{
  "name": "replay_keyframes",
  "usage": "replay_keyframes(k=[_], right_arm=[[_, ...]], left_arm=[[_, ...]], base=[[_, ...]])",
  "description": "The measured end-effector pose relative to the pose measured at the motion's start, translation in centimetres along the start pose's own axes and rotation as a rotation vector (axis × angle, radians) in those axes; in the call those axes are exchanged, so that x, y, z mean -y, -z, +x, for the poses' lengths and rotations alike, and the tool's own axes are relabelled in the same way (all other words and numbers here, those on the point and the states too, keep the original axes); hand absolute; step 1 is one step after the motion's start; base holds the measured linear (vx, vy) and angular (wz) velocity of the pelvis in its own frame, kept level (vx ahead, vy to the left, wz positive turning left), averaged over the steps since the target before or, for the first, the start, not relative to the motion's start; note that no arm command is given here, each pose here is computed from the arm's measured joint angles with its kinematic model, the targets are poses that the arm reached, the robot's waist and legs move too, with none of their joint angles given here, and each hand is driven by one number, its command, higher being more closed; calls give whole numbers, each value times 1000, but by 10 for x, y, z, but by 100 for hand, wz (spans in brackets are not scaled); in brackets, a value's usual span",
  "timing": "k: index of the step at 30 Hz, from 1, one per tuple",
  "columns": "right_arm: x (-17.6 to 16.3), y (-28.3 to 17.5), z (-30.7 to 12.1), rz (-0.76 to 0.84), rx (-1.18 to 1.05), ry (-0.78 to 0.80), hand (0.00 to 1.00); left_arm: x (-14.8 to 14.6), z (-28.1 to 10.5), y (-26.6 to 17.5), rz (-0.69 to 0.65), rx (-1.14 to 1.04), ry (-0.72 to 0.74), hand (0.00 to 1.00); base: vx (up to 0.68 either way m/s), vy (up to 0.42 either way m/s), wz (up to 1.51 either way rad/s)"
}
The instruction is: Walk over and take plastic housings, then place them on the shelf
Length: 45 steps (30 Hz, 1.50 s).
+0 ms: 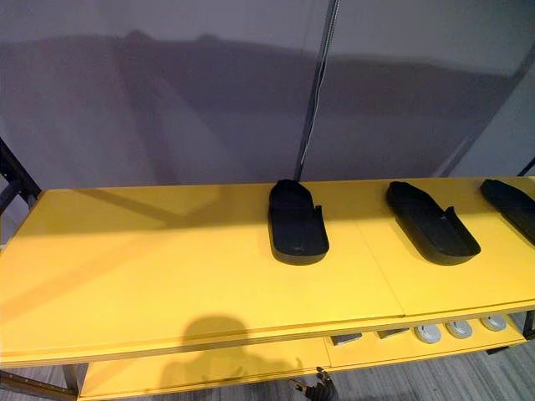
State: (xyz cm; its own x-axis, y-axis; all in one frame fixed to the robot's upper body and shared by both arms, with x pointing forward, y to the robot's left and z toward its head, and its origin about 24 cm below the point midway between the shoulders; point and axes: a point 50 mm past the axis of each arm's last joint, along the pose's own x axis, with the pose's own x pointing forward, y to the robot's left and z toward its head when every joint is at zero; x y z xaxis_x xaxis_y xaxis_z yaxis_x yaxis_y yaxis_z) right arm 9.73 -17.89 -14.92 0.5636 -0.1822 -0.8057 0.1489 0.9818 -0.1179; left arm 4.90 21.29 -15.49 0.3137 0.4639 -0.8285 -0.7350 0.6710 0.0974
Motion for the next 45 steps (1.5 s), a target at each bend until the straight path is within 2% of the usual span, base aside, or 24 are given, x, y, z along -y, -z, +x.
replay_keyframes(k=[10,16,25,37,43,45], right_arm=[[6,2,2,18,-21,25,0],[12,3,4,47,-37,56,0],[10,-11,9,55,1,59,0],[3,-81,18,22,236,53,0],[2,-80,17,-12,240,62,0],[4,-73,16,-15,220,65,0]], left_arm=[[23,4,-18,389,100,152,0],[38,4,-24,528,148,222,0],[42,4,-28,557,170,240,0],[85,-2,-46,562,261,331,0],[112,-7,-69,575,353,387,0],[112,-7,-69,575,351,388,0]], base=[[11,5,-14],[13,2,0],[-33,6,-28],[-74,89,-71],[-154,86,-65],[-32,19,-52]])
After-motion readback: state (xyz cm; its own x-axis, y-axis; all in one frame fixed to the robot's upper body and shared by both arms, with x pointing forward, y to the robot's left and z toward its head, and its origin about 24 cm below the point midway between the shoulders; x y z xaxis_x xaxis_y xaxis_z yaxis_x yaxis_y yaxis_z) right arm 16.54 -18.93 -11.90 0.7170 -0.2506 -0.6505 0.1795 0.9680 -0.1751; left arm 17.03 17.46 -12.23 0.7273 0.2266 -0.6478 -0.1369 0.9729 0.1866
